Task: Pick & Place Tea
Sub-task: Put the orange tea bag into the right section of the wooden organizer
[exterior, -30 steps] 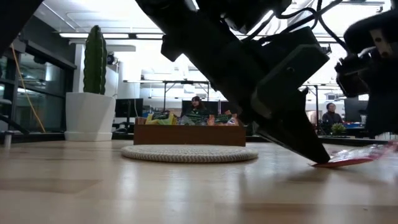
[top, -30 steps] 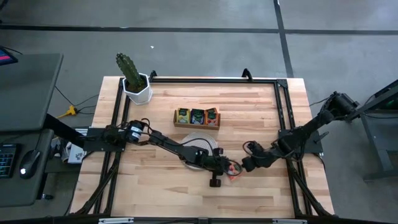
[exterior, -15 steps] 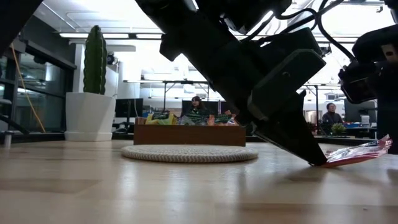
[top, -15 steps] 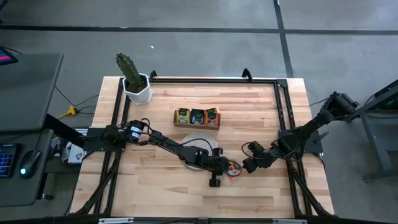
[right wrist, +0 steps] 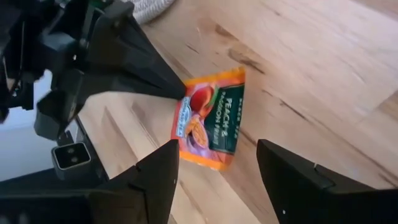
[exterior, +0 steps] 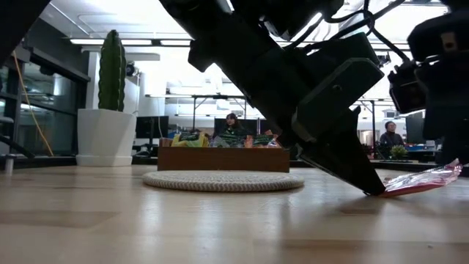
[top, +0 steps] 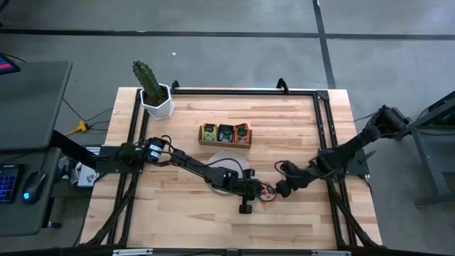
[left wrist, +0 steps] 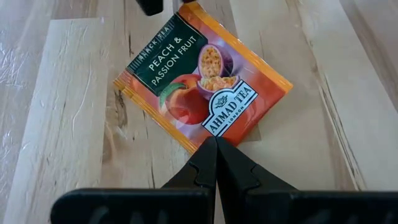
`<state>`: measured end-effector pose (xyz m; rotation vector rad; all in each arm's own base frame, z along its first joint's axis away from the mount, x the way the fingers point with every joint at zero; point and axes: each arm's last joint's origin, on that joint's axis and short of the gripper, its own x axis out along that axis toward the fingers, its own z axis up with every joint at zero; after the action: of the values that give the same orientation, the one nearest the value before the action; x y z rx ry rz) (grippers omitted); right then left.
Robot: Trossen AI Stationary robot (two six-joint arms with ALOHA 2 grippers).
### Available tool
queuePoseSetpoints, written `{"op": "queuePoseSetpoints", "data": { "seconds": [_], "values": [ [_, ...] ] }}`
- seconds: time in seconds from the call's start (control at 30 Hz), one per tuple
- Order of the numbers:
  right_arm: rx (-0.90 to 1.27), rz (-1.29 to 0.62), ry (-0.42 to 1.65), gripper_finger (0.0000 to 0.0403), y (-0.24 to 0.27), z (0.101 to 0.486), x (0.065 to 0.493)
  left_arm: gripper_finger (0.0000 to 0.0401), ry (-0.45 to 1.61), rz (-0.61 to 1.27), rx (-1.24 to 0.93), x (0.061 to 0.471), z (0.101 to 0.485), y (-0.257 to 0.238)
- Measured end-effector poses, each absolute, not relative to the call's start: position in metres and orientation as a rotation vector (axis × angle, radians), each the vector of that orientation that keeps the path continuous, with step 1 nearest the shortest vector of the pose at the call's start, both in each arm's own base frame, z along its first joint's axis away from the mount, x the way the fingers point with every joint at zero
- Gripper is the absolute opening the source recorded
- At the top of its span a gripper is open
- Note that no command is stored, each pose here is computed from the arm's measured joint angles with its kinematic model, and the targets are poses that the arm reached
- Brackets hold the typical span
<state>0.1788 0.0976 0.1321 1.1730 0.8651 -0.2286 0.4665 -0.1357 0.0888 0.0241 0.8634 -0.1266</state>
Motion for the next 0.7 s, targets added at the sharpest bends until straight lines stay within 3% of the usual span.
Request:
{"op": "queuePoseSetpoints", "data": {
  "seconds": [0.57,0.7],
  "values": [
    [1.206,-0.211,0.878,0.0212,0.094,0.111,0.199,0.0000,0.861,-0.126,0.024,0.466,0.089,-0.136],
    [1.211,-0.219,0.882,0.0191,0.094,0.110,0.199,0.0000,0.861,-0.127,0.024,0.467,0.089,-0.136]
  ]
}}
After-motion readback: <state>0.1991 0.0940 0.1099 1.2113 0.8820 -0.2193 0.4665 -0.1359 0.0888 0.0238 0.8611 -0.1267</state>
